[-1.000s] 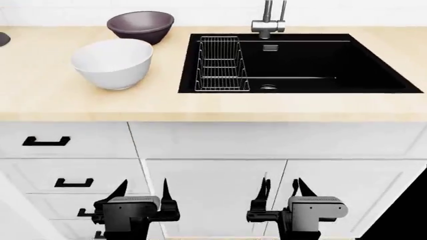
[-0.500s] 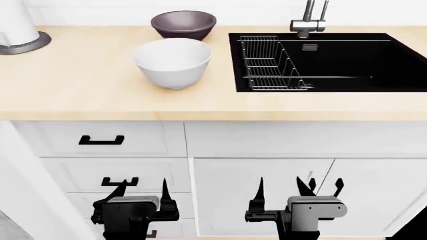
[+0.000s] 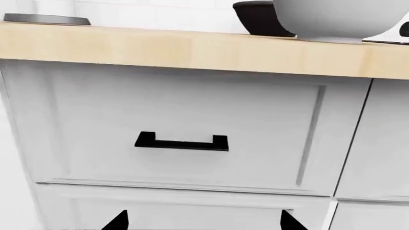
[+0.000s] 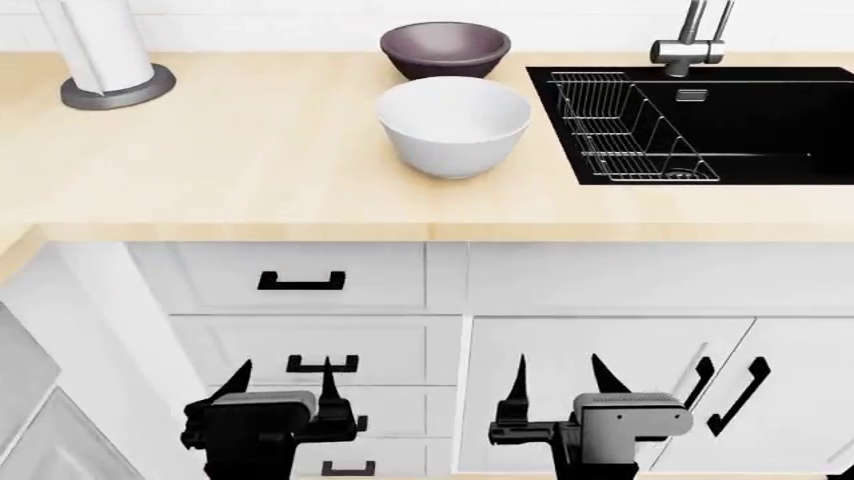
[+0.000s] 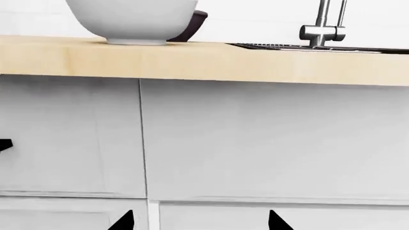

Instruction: Stack the bowls in the sink.

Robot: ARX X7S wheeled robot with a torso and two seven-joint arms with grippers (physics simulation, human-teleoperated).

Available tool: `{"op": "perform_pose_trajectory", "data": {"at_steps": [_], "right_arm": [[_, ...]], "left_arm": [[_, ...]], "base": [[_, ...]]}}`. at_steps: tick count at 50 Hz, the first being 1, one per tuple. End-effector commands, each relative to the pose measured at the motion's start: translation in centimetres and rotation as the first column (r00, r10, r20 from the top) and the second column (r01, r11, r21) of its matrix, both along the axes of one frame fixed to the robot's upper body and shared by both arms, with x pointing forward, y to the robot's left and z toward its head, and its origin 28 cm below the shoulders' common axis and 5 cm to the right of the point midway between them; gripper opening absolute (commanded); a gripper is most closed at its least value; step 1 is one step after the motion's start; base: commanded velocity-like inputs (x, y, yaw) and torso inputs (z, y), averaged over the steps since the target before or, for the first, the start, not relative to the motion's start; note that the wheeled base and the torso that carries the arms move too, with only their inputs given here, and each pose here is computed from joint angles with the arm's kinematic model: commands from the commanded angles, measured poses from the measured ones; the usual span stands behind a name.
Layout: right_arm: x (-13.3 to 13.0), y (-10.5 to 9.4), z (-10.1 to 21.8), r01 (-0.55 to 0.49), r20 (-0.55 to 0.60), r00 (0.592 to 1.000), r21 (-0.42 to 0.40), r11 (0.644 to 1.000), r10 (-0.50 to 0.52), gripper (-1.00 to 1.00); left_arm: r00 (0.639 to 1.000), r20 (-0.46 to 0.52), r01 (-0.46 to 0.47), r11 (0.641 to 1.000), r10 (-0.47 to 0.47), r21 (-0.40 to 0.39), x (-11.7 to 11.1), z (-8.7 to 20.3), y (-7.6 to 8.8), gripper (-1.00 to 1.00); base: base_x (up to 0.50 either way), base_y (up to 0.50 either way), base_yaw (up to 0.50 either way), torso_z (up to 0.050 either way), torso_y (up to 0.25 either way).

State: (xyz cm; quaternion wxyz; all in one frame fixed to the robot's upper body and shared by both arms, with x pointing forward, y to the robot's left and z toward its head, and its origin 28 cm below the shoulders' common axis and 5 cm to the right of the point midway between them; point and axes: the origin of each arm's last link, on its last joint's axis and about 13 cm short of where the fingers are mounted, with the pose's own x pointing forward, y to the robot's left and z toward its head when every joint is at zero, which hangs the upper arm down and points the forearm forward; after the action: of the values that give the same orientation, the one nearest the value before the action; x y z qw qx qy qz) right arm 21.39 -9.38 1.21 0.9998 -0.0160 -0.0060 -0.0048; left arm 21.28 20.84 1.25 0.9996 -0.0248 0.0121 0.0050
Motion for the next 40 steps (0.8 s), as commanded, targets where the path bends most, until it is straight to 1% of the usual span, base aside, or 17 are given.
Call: {"op": "perform_pose_trajectory", "data": {"at_steps": [1, 5, 7, 10, 15, 16, 17, 18, 20, 21, 22, 23, 24, 25, 28, 35, 40], "right_arm": [[-0.1, 0.0, 0.3, 0.032, -0.022, 0.999, 0.006, 0.999, -0.032, 1.0], [-0.6, -0.3, 2.8, 0.042, -0.052, 0.998, 0.024, 0.999, -0.04, 1.0], [-1.1, -0.6, 5.6, 0.047, -0.053, 0.998, 0.017, 0.999, -0.046, 1.0], [-1.8, -1.3, 10.6, 0.071, -0.034, 0.997, -0.037, 0.997, -0.072, 1.0], [-3.1, -1.9, 17.6, 0.099, -0.019, 0.995, -0.122, 0.988, -0.102, 1.0], [-2.9, -2.3, 18.8, 0.14, -0.011, 0.99, -0.135, 0.981, -0.142, 1.0], [-2.7, -3.1, 19.6, 0.222, 0.014, 0.975, -0.14, 0.965, -0.222, 1.0], [-1.7, -4.5, 21.3, 0.314, 0.044, 0.949, -0.142, 0.939, -0.311, 1.0], [-0.7, -4.8, 24.2, 0.363, 0.118, 0.93, -0.155, 0.919, -0.347, 1.0], [-1.0, -4.5, 25.3, 0.375, 0.149, 0.923, -0.156, 0.914, -0.354, 1.0], [-1.6, -4.2, 26.1, 0.392, 0.165, 0.915, -0.153, 0.907, -0.368, 1.0], [-2.5, -4.0, 26.7, 0.406, 0.158, 0.91, -0.151, 0.902, -0.383, 1.0], [-3.5, -3.9, 27.3, 0.295, 0.105, 0.954, -0.176, 0.939, -0.28, 1.0], [-4.3, -3.9, 27.9, 0.212, 0.043, 0.977, -0.195, 0.958, -0.208, 1.0], [-4.3, -4.3, 29.3, 0.234, 0.035, 0.972, -0.223, 0.946, -0.232, 1.0], [-4.0, -4.9, 31.3, 0.277, 0.028, 0.96, -0.242, 0.93, -0.279, 1.0], [-3.7, -5.1, 31.3, 0.248, 0.017, 0.968, -0.242, 0.938, -0.251, 1.0]], "left_arm": [[1.0, -0.008, -0.002, 0.999, 0.002, -0.045, 0.1, 0.3, 0.0, 1.0], [1.0, -0.013, 0.001, 0.995, -0.002, -0.098, 0.0, 2.0, 0.5, 1.0], [1.0, -0.006, 0.009, 0.994, -0.009, -0.109, -0.3, 4.2, 1.0, 1.0], [1.0, 0.02, 0.023, 0.991, -0.021, -0.128, -1.2, 9.4, 2.2, 1.0], [0.997, 0.061, 0.049, 0.999, -0.049, -0.008, -2.9, 18.1, 3.7, 1.0], [0.996, 0.088, -0.008, 1.0, 0.007, 0.019, -3.1, 20.1, 4.3, 1.0], [0.993, 0.109, -0.044, 0.999, 0.041, 0.029, -3.3, 21.8, 4.7, 1.0], [0.99, 0.129, -0.071, 0.996, 0.064, 0.054, -3.5, 23.7, 4.9, 1.0], [0.995, 0.095, 0.008, 0.997, -0.015, 0.079, -4.5, 26.2, 4.7, 1.0], [0.996, 0.07, 0.046, 0.995, -0.053, 0.092, -5.0, 27.4, 4.7, 1.0], [0.997, 0.06, 0.044, 0.992, -0.052, 0.115, -5.2, 28.5, 4.8, 1.0], [0.998, 0.052, 0.04, 0.991, -0.047, 0.125, -5.3, 29.3, 4.9, 1.0], [0.998, 0.046, 0.035, 0.99, -0.042, 0.139, -5.3, 30.2, 5.0, 1.0], [0.998, 0.043, 0.028, 0.988, -0.035, 0.149, -5.3, 31.1, 5.2, 1.0], [0.999, 0.029, 0.024, 0.987, -0.029, 0.162, -5.1, 32.7, 5.4, 1.0], [1.0, 0.006, -0.024, 0.972, 0.024, 0.235, -4.5, 34.4, 5.6, 1.0], [0.999, -0.012, -0.041, 0.964, 0.046, 0.264, -4.5, 35.0, 5.7, 1.0]], "base": [[0.0, 0.0, 0.0, 0.0, 0.0], [0.0, 0.0, 0.0, 0.0, 0.0], [0.0, 0.0, 0.0, 0.0, 0.0], [0.0, 0.0, 0.0, 0.0, 0.0], [0.0, 0.0, 0.0, 0.0, 0.0], [0.0, 0.0, 0.0, 0.0, 0.0], [0.0, 0.0, 0.0, 0.0, 0.0], [0.0, 0.0, 0.0, 0.0, 0.0], [0.0, 0.0, 0.0, 0.0, 0.0], [0.0, 0.0, 0.0, 0.0, 0.0], [0.0, 0.0, 0.0, 0.0, 0.0], [0.0, 0.0, 0.0, 0.0, 0.0], [0.0, 0.0, 0.0, 0.0, 0.0], [0.0, 0.0, 0.0, 0.0, 0.0], [0.0, 0.0, 0.0, 0.0, 0.0], [0.0, 0.0, 0.0, 0.0, 0.0], [0.0, 0.0, 0.0, 0.0, 0.0]]}}
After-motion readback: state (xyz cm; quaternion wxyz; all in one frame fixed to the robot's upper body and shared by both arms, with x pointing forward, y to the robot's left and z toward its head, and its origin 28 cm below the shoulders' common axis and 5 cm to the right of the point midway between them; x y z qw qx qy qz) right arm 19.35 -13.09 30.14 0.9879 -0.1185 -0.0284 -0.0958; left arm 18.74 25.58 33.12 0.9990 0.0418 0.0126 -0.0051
